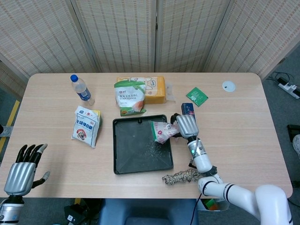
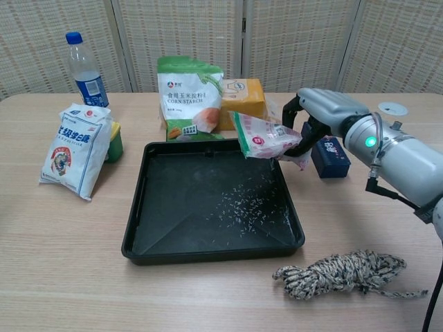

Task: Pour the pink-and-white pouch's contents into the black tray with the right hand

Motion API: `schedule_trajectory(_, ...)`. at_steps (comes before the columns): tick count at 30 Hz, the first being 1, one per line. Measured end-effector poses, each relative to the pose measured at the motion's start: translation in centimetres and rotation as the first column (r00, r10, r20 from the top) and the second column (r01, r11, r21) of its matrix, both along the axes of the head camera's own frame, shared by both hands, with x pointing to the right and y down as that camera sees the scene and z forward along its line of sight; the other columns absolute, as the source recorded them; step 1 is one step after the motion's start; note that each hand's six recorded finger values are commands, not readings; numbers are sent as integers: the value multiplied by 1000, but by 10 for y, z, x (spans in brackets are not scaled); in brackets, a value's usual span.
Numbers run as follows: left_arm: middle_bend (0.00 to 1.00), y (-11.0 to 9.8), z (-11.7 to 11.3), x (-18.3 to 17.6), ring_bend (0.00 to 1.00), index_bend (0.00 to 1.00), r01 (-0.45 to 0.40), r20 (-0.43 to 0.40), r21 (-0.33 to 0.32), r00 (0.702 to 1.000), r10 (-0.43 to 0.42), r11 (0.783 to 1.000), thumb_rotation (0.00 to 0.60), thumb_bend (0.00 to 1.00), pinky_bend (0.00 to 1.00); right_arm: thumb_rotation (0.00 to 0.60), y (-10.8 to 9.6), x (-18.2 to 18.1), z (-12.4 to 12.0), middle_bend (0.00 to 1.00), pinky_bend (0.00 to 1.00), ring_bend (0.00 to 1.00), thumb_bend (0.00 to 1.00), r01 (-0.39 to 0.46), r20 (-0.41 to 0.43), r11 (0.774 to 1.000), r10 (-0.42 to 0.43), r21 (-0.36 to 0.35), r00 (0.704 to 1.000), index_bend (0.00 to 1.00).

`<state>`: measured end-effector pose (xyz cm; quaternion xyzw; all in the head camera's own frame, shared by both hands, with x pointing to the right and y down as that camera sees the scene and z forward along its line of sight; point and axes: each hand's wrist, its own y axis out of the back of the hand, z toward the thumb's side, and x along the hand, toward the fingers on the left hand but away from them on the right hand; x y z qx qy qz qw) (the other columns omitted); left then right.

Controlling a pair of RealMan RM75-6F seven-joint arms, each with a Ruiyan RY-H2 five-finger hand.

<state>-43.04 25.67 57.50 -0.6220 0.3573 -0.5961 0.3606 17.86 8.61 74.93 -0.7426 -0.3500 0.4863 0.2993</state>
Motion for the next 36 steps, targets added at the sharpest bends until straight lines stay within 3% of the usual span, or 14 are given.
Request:
schedule_trajectory(5, 152, -1, -2, 3, 115, 104, -5, 1, 2, 1000, 5, 1000, 600, 309, 44, 600, 5, 20, 6, 586, 987, 965, 367, -121, 134, 987, 135, -109, 982, 774)
schedule_trajectory(9, 152, -2, -3, 6, 115, 104, -13, 0, 5, 1000, 13, 1000, 600, 309, 44, 600, 10, 32, 9, 588, 987, 966, 367, -197, 242, 959, 245, -206, 939, 777)
schedule_trajectory(12, 152, -2, -3, 8, 115, 104, -16, -2, 6, 1000, 16, 1000, 600, 309, 44, 600, 13, 41, 11, 588, 987, 969, 367, -242, 322, 926, 332, -289, 887, 777)
schedule_trajectory(20, 152, -3, -7, 10, 115, 104, -21, 2, 11, 1000, 21, 1000, 600, 309, 44, 600, 24, 55, 17, 587, 987, 964, 367, -280, 474, 823, 525, -494, 706, 777)
schedule_trajectory(29, 152, -2, -9, 12, 115, 104, -21, 3, 12, 1000, 21, 1000, 600, 309, 44, 600, 40, 62, 25, 588, 987, 953, 366, -222, 520, 736, 627, -639, 580, 777)
schedule_trajectory(32, 152, -2, -10, 10, 115, 104, -18, 5, 12, 1000, 18, 1000, 600, 309, 44, 600, 45, 68, 28, 588, 987, 954, 367, -202, 517, 720, 637, -664, 572, 777)
schedule_trajectory(36, 151, -1, -9, 12, 115, 104, -21, 1, 9, 1000, 21, 1000, 600, 309, 44, 600, 47, 82, 33, 588, 987, 955, 367, -201, 497, 736, 605, -646, 622, 777)
